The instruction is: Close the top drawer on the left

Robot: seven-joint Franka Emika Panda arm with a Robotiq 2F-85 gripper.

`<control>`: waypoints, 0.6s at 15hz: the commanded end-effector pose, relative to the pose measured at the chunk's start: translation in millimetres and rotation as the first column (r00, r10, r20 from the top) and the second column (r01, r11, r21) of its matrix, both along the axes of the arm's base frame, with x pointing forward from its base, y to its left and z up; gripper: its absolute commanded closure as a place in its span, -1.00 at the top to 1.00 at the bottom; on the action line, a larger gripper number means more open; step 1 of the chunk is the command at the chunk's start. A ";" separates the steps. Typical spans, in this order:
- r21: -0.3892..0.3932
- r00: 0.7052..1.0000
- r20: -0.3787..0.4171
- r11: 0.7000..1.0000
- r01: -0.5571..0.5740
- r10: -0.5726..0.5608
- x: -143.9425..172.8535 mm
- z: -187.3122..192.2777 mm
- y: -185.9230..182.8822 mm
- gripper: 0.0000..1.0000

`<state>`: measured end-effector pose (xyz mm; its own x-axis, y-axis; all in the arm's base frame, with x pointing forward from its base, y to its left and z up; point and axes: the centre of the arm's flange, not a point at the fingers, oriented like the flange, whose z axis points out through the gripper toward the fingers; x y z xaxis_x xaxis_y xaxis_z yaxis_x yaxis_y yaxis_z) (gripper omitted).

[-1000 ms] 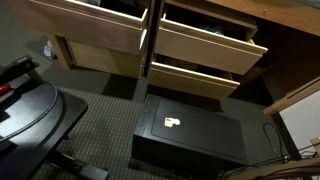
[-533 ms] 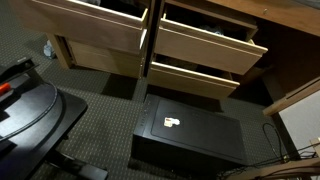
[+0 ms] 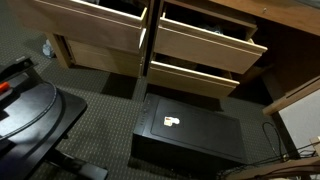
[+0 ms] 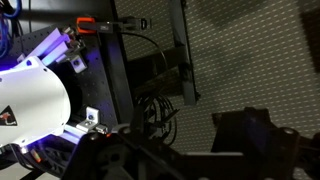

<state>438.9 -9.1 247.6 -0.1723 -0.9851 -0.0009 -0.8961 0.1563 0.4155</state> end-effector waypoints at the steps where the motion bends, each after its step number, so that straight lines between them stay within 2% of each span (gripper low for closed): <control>1: -0.001 1.000 -0.009 1.000 0.007 -0.007 5.8 -5.7 -0.9 1.00; 4: 0.001 1.000 -0.017 1.000 0.013 -0.013 11.2 -11.0 -1.8 1.00; 5: -0.031 0.995 -0.094 0.999 0.042 -0.045 7.2 -9.9 -4.1 1.00; 6: -0.067 0.986 -0.147 0.995 0.073 -0.082 6.7 -12.2 38.1 1.00; 7: -0.091 0.974 -0.195 0.991 0.103 -0.119 -0.3 -12.3 44.1 1.00; 9: -0.157 0.949 -0.250 0.975 0.157 -0.193 -7.6 -11.9 65.4 1.00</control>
<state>431.3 22.5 234.3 -0.2567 -0.9591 0.1191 -0.7877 0.2791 0.5492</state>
